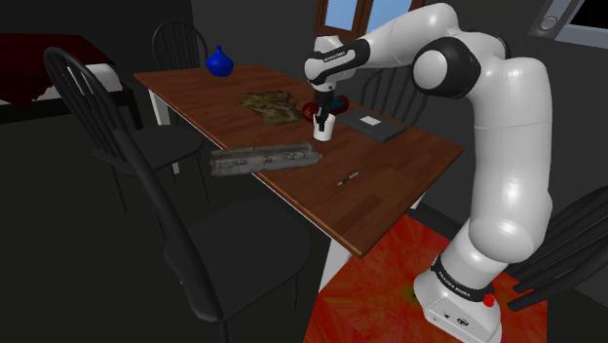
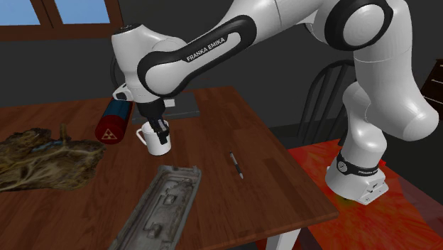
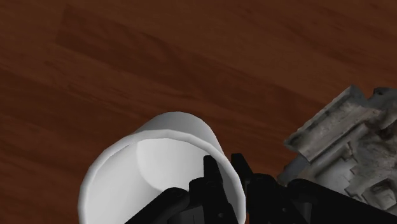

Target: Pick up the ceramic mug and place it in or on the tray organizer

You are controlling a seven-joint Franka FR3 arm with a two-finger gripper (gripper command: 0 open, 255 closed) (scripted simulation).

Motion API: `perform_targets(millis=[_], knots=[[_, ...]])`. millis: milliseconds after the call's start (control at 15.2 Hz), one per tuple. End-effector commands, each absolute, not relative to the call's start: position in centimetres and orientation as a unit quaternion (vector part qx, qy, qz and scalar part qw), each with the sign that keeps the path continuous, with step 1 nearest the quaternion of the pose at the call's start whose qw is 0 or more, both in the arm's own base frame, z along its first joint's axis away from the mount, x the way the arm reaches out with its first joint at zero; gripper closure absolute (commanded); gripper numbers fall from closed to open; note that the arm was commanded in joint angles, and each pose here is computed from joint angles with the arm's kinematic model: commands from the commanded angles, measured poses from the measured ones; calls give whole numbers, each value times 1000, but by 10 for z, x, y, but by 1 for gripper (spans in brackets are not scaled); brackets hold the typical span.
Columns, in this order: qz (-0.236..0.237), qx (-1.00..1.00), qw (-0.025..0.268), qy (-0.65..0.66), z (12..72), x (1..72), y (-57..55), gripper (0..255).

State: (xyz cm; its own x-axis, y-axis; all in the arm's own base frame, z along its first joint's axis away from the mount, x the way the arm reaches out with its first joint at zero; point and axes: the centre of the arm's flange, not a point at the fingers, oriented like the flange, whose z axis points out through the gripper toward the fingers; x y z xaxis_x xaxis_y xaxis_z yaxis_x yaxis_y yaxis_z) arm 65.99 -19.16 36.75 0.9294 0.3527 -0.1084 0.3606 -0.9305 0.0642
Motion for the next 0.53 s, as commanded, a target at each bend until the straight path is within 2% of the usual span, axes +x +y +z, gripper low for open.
perform_targets(millis=[0, 462], knots=[[-47, 981, 42, 182, 378, 659, -191, 255], [-47, 981, 42, 182, 415, 659, -191, 255]])
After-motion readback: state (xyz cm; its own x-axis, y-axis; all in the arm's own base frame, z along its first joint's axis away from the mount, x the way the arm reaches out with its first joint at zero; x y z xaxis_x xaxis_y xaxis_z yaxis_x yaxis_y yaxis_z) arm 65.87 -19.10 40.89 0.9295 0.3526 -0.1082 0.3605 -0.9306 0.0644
